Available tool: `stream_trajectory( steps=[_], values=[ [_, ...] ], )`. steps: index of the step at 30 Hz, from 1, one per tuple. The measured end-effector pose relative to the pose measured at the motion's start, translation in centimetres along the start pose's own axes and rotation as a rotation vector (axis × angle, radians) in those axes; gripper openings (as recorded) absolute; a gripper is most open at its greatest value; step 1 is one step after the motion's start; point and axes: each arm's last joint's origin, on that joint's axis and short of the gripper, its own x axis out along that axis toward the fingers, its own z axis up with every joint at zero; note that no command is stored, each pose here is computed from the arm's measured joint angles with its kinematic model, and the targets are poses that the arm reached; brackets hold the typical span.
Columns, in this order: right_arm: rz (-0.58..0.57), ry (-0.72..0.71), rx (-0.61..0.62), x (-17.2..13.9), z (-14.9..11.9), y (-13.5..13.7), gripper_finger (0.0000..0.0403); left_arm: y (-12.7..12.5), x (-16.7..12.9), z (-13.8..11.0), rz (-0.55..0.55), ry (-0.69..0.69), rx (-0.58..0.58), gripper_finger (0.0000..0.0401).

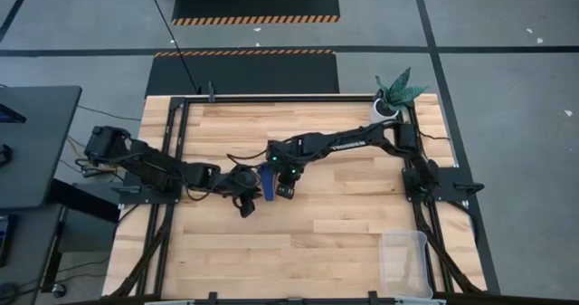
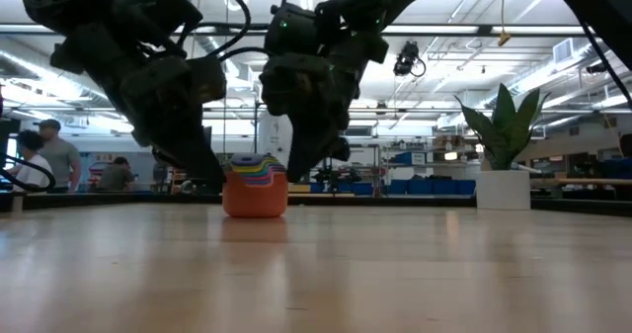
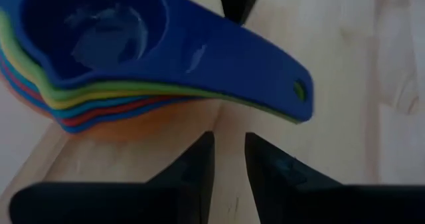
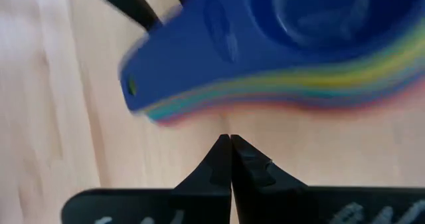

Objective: Nest measuring cups in basket
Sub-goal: Stack the dark blue measuring cup on top of the green measuring cup

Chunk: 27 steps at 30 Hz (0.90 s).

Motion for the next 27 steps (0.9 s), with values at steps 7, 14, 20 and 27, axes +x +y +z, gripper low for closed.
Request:
stream_trajectory(
  steps=[7,14,20,27],
  values=[
    [0.04,-0.012,-0.008,1.02,0.18,0.07,0.0002,-0.15,0.65,0.0,-0.014,-0.025,-0.008,0.0091],
    [0.051,-0.081,-0.034,1.0,0.85,0.22,0.0002,-0.31,0.95,0.07,-0.04,-0.04,-0.014,0.0091],
    [0.058,-0.091,-0.038,0.97,0.96,0.28,0.0002,-0.33,0.99,-0.04,-0.058,-0.019,-0.018,0.0091],
    [0.048,-0.06,-0.023,0.94,0.68,0.08,0.0002,-0.04,0.97,-0.7,-0.032,0.051,-0.012,0.0091]
  ],
)
